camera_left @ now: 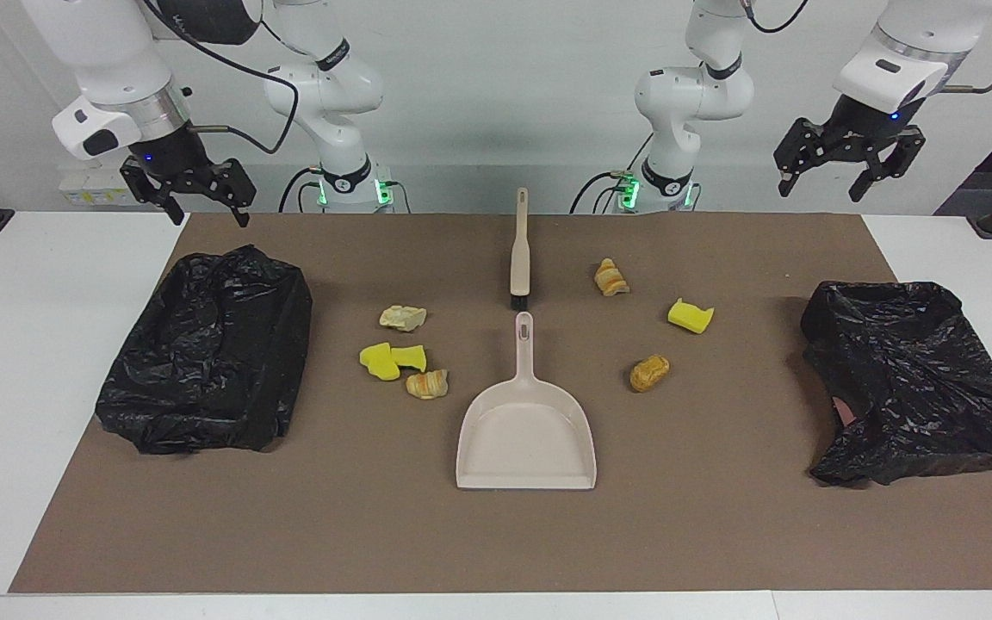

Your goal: Sweep and dump trash in bin

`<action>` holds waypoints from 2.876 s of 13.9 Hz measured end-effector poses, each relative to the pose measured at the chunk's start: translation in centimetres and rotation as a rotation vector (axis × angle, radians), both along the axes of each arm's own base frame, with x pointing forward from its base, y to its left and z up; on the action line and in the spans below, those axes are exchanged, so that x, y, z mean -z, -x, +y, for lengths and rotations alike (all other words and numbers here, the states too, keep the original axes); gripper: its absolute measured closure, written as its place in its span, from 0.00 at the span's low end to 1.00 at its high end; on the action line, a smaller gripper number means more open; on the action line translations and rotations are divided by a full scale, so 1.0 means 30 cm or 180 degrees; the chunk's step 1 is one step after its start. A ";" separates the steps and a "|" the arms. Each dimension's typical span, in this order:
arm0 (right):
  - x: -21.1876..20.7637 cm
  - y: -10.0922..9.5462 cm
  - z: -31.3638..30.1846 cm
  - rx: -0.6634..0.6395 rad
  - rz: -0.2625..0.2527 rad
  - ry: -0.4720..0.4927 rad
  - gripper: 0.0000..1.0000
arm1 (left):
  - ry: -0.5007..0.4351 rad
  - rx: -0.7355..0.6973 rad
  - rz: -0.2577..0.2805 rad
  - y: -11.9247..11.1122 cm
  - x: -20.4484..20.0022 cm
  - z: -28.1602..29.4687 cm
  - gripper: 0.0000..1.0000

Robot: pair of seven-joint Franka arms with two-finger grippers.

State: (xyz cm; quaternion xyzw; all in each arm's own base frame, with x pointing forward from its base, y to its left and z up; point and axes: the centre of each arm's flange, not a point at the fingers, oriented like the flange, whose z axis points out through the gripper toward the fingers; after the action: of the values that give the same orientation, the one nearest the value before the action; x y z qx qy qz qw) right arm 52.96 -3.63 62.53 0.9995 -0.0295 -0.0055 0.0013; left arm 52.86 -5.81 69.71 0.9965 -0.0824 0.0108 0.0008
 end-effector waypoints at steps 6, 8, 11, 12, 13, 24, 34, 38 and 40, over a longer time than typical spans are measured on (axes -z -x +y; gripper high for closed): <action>-0.042 0.008 0.021 -0.0078 -0.0080 0.0003 0.00 | 0.0001 0.0002 -0.0013 -0.001 -0.001 -0.002 0.00; -0.042 0.008 0.021 -0.0079 -0.0081 0.0003 0.00 | 0.0001 0.0006 -0.0008 -0.001 0.001 -0.006 0.00; -0.042 0.008 0.021 -0.0079 -0.0081 0.0003 0.00 | 0.0007 0.0037 -0.0005 0.002 0.002 -0.024 0.00; -0.042 0.008 0.021 -0.0079 -0.0081 0.0003 0.00 | 0.0012 0.0056 -0.0003 0.004 0.003 -0.035 0.00; -0.042 0.008 0.021 -0.0079 -0.0081 0.0003 0.00 | 0.0012 0.0084 0.0005 0.008 0.006 -0.050 0.00; -0.042 0.009 0.021 -0.0080 -0.0076 0.0002 0.00 | -0.0080 0.0614 0.0160 0.322 0.248 -0.473 0.00; -0.045 0.013 0.021 -0.0080 -0.0073 0.0001 0.00 | -0.0096 0.0776 0.0447 0.675 0.720 -0.883 0.00; -0.047 0.016 0.021 -0.0080 -0.0072 0.0000 0.00 | -0.0185 0.0654 0.0404 0.816 0.907 -0.993 0.00; -0.049 0.017 0.020 -0.0080 -0.0074 0.0000 0.00 | -0.0120 0.0615 0.0403 0.900 0.994 -1.046 0.00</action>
State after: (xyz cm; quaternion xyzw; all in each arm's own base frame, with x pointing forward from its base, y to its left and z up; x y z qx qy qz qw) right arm 52.45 -3.02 64.00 0.9998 -0.0170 0.0062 0.0009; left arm 25.87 -37.19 39.90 0.9825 -0.1781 -0.0539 -0.0116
